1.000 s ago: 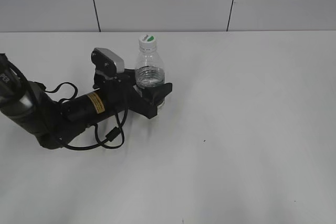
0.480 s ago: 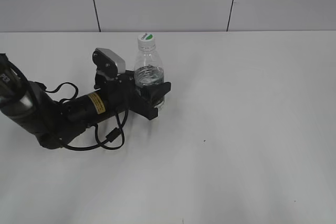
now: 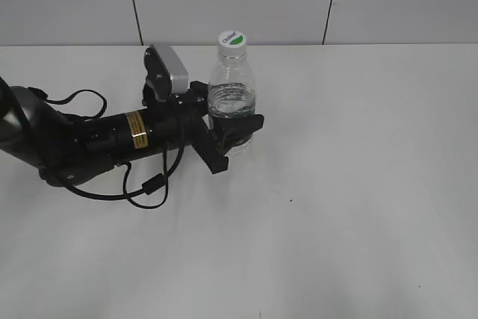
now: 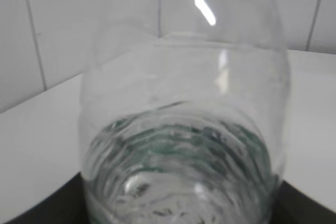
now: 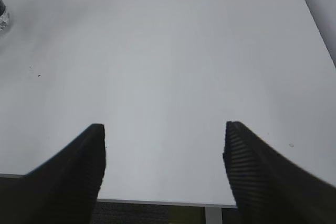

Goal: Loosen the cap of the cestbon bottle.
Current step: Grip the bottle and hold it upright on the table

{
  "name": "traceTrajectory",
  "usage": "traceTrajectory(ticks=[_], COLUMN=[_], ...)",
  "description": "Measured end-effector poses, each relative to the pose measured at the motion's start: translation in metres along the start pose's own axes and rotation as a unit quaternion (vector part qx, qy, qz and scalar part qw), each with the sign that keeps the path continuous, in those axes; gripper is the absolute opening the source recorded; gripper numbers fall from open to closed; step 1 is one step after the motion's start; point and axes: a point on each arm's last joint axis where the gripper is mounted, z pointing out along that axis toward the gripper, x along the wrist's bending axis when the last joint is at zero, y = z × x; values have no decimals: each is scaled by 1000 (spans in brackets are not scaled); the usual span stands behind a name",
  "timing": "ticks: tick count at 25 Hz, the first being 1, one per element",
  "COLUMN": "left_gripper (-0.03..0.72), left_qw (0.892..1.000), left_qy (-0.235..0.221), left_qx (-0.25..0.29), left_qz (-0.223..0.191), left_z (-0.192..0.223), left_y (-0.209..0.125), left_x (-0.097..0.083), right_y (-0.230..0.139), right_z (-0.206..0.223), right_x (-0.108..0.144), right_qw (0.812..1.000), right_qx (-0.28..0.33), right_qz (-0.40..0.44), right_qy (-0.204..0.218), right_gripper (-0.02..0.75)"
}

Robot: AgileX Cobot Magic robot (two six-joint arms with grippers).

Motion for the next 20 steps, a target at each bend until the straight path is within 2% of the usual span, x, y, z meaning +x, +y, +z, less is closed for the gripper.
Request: traceTrajectory(ticks=[3,8,16,20], left_gripper=[403,403,403,403], left_qw=[999,997,995,995], left_qy=[-38,-71,-85,-82], left_qx=[6,17,50,44], left_qz=[6,4,-21,-42], left_z=[1,6,8,8], left_y=[2,-4,-34,-38], left_x=[-8,-21,-28,-29], right_y=[0,0,0,0], right_z=[0,0,0,0], right_x=[0,0,0,0], right_qw=[1000,1000,1000,1000], right_qx=[0,0,0,0], right_qz=[0,0,0,0], right_qy=[0,0,0,0], right_gripper=[536,536,536,536])
